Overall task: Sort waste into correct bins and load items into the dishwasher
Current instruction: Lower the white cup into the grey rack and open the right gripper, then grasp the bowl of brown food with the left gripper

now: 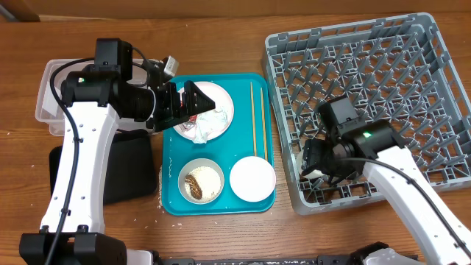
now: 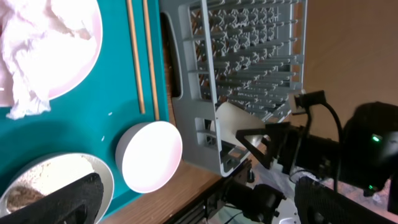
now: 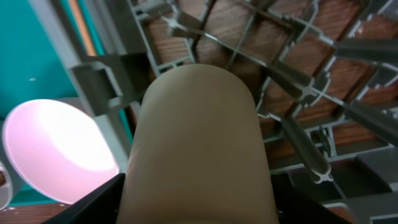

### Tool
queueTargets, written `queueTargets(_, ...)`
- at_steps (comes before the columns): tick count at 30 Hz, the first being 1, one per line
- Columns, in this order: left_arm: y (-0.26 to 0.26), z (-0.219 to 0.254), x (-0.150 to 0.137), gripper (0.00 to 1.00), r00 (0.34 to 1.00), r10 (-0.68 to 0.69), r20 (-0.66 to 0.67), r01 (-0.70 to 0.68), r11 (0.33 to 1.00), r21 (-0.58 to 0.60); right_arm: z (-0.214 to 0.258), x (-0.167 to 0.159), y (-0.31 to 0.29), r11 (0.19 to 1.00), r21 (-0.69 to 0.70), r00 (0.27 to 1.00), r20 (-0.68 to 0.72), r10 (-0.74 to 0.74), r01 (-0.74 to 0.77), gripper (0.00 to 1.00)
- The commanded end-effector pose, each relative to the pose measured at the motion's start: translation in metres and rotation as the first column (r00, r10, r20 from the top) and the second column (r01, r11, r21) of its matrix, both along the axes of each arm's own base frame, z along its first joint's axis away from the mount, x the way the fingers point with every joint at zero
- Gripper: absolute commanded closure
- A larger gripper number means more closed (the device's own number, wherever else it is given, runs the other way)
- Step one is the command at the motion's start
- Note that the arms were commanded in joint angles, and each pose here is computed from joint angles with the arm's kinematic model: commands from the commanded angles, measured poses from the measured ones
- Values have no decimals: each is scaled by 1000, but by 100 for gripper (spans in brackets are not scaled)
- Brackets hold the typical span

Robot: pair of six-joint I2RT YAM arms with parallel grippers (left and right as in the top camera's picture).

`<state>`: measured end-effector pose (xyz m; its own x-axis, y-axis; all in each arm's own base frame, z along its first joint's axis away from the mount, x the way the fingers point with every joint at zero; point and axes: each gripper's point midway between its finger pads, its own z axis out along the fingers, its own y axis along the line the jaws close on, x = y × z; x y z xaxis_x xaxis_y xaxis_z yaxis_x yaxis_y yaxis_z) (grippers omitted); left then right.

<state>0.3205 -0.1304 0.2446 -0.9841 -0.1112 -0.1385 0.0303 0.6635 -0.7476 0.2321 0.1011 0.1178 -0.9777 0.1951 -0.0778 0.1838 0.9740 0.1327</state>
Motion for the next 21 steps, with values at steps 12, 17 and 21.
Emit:
queueTargets(12,-11,-193,-78,45,961,236,-146,-65,702,709,142,73,38,963,249,826,560,-57,-102,1)
queueTargets(17,-11,-229,-75,56,949,264,-173,-62,694,717,134,70,43,957,266,850,525,-42,-117,2)
queueTargets(21,-10,-214,-66,96,956,244,-165,-51,688,724,134,70,43,957,266,850,525,-42,-116,2)
